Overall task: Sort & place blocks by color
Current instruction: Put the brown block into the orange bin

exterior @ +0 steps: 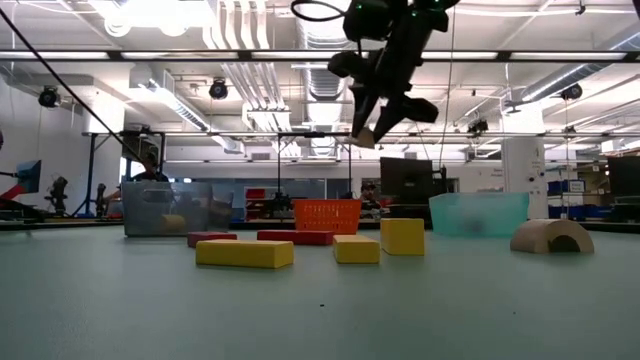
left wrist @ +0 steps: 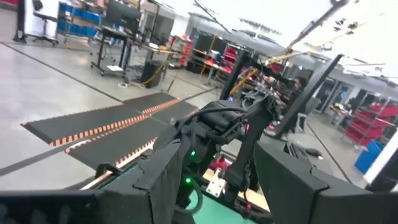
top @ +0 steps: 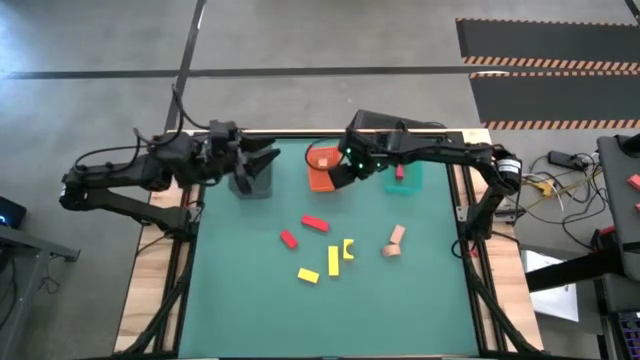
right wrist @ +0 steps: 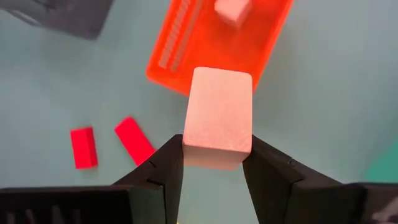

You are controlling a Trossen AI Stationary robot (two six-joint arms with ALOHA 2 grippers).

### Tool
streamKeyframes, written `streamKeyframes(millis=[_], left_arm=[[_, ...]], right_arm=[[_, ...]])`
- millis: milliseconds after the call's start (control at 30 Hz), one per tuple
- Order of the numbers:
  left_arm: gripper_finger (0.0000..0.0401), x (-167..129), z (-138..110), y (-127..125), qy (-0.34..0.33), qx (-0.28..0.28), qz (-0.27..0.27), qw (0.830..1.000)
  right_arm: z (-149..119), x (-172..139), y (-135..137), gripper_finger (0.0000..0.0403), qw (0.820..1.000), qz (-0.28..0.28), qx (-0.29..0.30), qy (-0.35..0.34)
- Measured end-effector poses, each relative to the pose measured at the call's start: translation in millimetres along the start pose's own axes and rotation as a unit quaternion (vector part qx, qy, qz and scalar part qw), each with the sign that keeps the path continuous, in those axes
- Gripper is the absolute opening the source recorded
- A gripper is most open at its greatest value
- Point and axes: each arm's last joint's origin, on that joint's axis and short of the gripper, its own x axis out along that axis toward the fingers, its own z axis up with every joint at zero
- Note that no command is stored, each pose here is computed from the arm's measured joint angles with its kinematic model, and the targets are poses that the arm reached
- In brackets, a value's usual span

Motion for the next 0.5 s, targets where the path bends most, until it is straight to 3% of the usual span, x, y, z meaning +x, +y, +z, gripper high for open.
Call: streamKeyframes(millis=[300,500], left_arm=[[0.0185,-3.4,2.8,3.1,-0.019,0.003,0.043,0.999],[0.0185,-3.9,3.8,4.3,-0.027,0.019,0.064,0.997]], right_arm=[[20.0,-8.1,-9.2,0.0132,1.0,0.014,-0.012,-0.017],[32.8,13.4,-3.3,0.0132,0.999,0.027,-0.029,0.003]])
